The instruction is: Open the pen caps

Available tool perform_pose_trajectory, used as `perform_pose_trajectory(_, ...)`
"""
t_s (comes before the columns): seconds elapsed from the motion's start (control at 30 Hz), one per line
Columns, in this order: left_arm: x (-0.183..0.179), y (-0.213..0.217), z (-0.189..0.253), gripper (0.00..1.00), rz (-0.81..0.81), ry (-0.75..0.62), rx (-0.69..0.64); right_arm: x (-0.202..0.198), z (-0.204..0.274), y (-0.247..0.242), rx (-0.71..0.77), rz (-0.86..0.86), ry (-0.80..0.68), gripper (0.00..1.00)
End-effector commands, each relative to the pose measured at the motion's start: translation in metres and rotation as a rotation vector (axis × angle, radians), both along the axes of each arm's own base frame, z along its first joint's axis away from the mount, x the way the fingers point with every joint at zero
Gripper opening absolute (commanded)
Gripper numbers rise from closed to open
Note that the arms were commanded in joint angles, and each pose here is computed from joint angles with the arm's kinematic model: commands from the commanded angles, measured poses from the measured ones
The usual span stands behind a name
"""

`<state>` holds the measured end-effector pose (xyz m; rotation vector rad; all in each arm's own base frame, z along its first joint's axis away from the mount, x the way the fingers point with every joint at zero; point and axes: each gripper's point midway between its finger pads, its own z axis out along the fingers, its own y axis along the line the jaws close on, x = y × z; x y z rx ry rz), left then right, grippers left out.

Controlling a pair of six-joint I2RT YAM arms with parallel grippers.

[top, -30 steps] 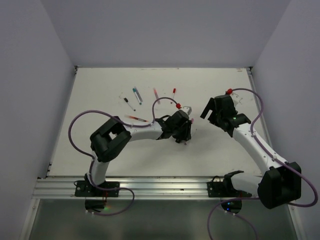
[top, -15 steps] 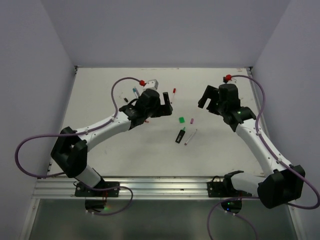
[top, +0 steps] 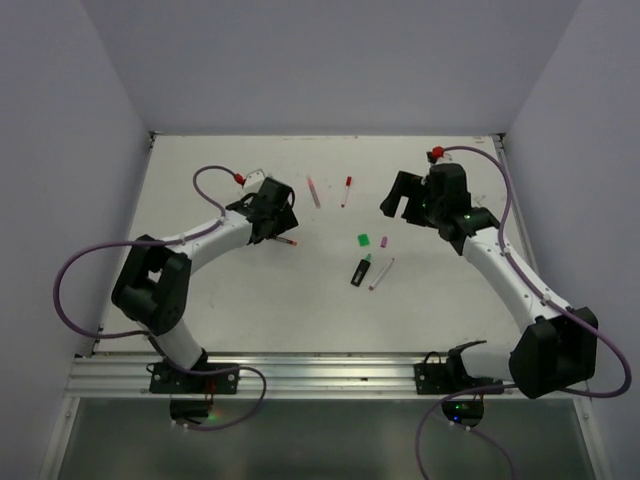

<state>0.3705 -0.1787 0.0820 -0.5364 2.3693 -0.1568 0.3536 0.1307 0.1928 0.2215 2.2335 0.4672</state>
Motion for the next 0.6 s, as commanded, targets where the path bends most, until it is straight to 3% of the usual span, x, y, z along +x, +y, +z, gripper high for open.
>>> perform_pose_trajectory(0.0, 0.014, 0.012, -0.017, 0.73, 0.098, 0.021, 0.009, 0.006, 0.004, 0.009, 0.022, 0.058, -0.03, 0.9)
perform_pose_trajectory(0.23, 0.024, 0.019, -0.04, 0.61, 0.14, 0.085, 0.015, 0.003, -0.006, 0.012, 0.024, 0.08, -0.007, 0.9)
perform_pose_trajectory(0.57, 0.01, 0.03, -0.072, 0.45, 0.15, 0.198, 0.029, 0.005, -0.006, 0.014, 0.022, 0.09, -0.006, 0.9)
